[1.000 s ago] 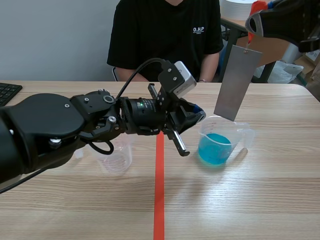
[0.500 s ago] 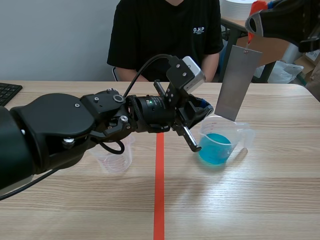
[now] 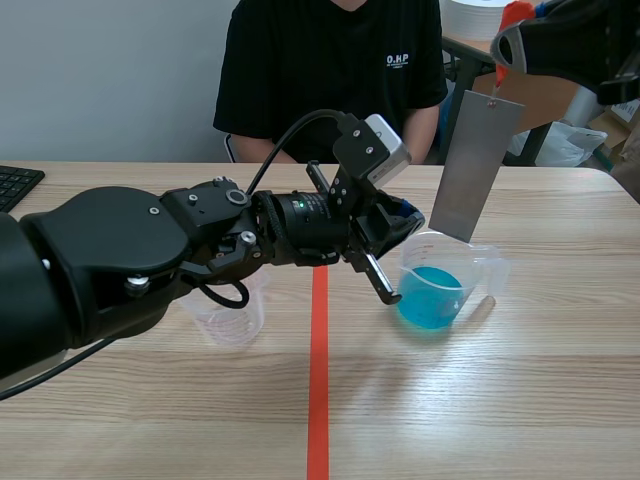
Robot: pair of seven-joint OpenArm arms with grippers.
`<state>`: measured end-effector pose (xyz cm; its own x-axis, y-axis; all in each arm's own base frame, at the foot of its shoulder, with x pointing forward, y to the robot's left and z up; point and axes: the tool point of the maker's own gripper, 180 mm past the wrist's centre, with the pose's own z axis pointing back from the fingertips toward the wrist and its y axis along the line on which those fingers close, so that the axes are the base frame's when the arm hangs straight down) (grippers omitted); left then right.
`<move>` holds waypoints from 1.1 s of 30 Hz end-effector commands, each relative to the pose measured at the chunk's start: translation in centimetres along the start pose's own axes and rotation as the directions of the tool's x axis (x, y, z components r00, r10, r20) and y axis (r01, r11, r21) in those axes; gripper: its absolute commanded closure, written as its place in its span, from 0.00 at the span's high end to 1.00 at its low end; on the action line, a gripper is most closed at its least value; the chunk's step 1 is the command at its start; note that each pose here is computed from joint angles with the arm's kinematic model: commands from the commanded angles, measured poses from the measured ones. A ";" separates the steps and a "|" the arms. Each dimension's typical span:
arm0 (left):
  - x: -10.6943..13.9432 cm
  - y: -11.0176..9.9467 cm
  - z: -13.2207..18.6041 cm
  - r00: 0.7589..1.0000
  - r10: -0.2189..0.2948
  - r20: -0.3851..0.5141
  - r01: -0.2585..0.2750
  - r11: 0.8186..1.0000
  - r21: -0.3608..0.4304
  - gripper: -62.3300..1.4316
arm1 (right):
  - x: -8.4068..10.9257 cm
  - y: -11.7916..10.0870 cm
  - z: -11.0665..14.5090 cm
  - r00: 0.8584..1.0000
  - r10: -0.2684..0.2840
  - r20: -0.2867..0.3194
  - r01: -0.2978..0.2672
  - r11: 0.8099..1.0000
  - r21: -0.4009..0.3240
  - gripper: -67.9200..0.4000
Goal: Do the redox reaction experiment.
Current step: 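Raise the plate and point at it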
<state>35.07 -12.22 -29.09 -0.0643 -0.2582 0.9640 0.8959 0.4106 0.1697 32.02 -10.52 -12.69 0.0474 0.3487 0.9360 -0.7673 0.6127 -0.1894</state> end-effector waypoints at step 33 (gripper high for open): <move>0.8 1.1 0.7 0.999 0.008 0.044 -0.009 0.999 0.042 0.09 | 1.0 -0.1 0.4 0.999 0.032 0.023 -0.032 0.999 0.001 0.02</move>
<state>35.32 -11.74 -29.15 -0.0654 -0.2534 0.9651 0.8856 0.4309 0.1731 32.02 -10.52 -12.69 0.0474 0.3487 0.9360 -0.7673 0.6127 -0.1894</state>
